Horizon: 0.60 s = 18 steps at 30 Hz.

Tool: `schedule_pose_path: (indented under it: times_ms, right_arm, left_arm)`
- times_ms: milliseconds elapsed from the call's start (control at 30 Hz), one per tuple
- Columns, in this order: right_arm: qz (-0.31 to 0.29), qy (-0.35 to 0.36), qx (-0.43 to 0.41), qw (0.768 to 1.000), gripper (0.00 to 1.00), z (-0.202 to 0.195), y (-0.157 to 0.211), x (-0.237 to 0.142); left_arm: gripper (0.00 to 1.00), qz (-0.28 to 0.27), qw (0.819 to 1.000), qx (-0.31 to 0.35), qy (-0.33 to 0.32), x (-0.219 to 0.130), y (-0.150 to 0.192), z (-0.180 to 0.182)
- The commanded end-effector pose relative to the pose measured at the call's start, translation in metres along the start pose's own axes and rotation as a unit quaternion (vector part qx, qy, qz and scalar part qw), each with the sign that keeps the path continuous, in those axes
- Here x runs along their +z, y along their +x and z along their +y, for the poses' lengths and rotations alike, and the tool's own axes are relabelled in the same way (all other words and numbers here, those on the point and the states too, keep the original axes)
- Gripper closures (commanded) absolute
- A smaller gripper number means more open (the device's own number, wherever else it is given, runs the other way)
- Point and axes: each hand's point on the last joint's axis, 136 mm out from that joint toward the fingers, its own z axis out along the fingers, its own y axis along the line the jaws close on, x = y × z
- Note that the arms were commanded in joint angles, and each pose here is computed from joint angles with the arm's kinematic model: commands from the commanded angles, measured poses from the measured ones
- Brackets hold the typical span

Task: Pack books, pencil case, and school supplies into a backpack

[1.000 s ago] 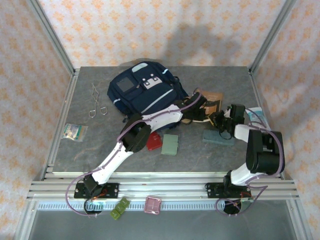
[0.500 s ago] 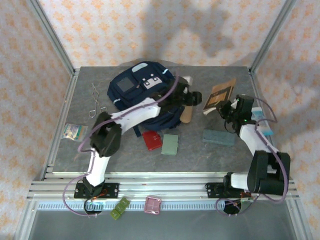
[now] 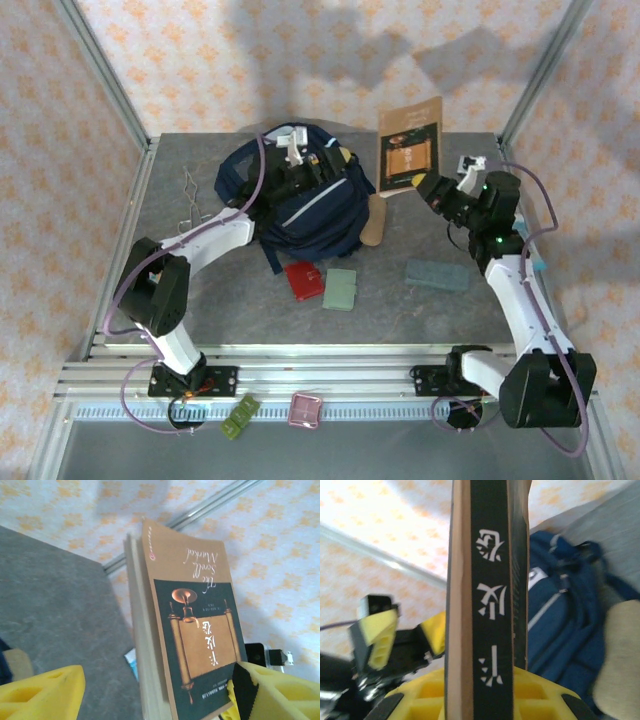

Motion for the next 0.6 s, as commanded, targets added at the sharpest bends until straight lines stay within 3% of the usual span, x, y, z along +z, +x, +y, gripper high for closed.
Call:
schedule_pose_path:
  times_ms: [0, 167, 233, 567]
  right_arm:
    - [0.016, -0.117, -0.097, 0.988, 1.0, 0.078, -0.001, -0.01]
    - [0.045, -0.163, -0.117, 0.979, 1.0, 0.106, 0.015, -0.013]
    - [0.061, -0.182, -0.116, 0.975, 1.0, 0.113, 0.022, -0.013]
    - [0.092, -0.264, -0.112, 0.953, 1.0, 0.148, 0.037, -0.03]
  left_arm:
    - [0.23, 0.007, 0.991, 0.022, 0.135, -0.016, -0.004, -0.066]
    - [0.22, 0.006, 0.987, 0.031, 0.16, -0.026, 0.001, -0.074]
    - [0.15, 0.005, 0.985, 0.028, 0.171, -0.029, 0.002, -0.078]
    - [0.15, -0.01, 0.982, 0.037, 0.182, -0.03, -0.003, -0.081]
